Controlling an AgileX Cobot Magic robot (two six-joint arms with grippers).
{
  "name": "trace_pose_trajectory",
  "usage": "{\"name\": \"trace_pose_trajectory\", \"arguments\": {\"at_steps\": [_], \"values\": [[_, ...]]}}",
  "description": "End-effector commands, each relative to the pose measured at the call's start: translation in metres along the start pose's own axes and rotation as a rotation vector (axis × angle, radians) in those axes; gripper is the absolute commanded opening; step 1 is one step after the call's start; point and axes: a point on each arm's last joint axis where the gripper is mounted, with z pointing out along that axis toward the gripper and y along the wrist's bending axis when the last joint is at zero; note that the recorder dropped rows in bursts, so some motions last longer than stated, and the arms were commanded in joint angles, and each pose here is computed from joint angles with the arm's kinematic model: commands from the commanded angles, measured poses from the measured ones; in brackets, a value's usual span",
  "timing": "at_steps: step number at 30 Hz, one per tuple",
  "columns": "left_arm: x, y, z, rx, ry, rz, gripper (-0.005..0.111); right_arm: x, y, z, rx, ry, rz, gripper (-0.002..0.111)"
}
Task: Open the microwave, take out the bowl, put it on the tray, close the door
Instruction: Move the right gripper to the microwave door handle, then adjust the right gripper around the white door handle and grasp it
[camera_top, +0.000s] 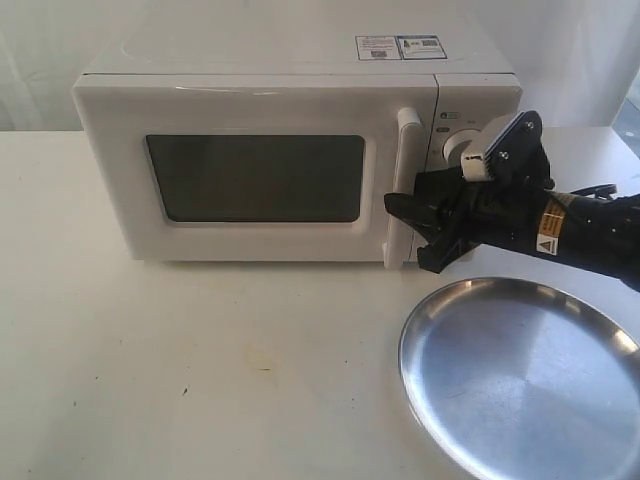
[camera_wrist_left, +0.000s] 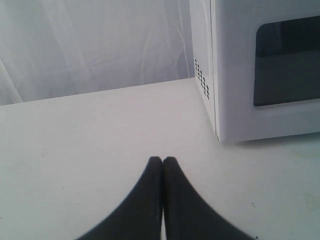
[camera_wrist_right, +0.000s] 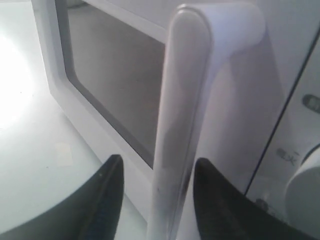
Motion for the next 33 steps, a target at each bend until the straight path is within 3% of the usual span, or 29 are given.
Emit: {"name": "trace_pose_trajectory", "arguments": {"at_steps": [1,3,4,11,21,33], "values": [[-0.001,0.000,0.000,0.004,-0.009,-0.007,0.000,0.002,0.000,0.004,-0.016,0.005,0.013,0.023],[-0.001,0.000,0.000,0.004,-0.009,-0.007,0.000,0.006,0.001,0.006,-0.026,0.026,-0.027,0.002],[-0.001,0.000,0.000,0.004,-0.009,-0.007,0.000,0.007,0.001,0.007,-0.026,0.028,-0.030,0.000],[-0.001,0.000,0.000,0.004,-0.009,-0.007,0.000,0.006,0.001,0.009,-0.048,0.004,-0.035,0.000],[-0.001,0.000,0.000,0.004,-0.009,-0.007,0.000,-0.001,0.030,0.002,-0.360,-0.105,-0.148,0.000],[-0.001,0.000,0.000,0.004,-0.009,-0.007,0.000,0.002,0.035,0.000,-0.451,-0.063,-0.216,0.000]]}}
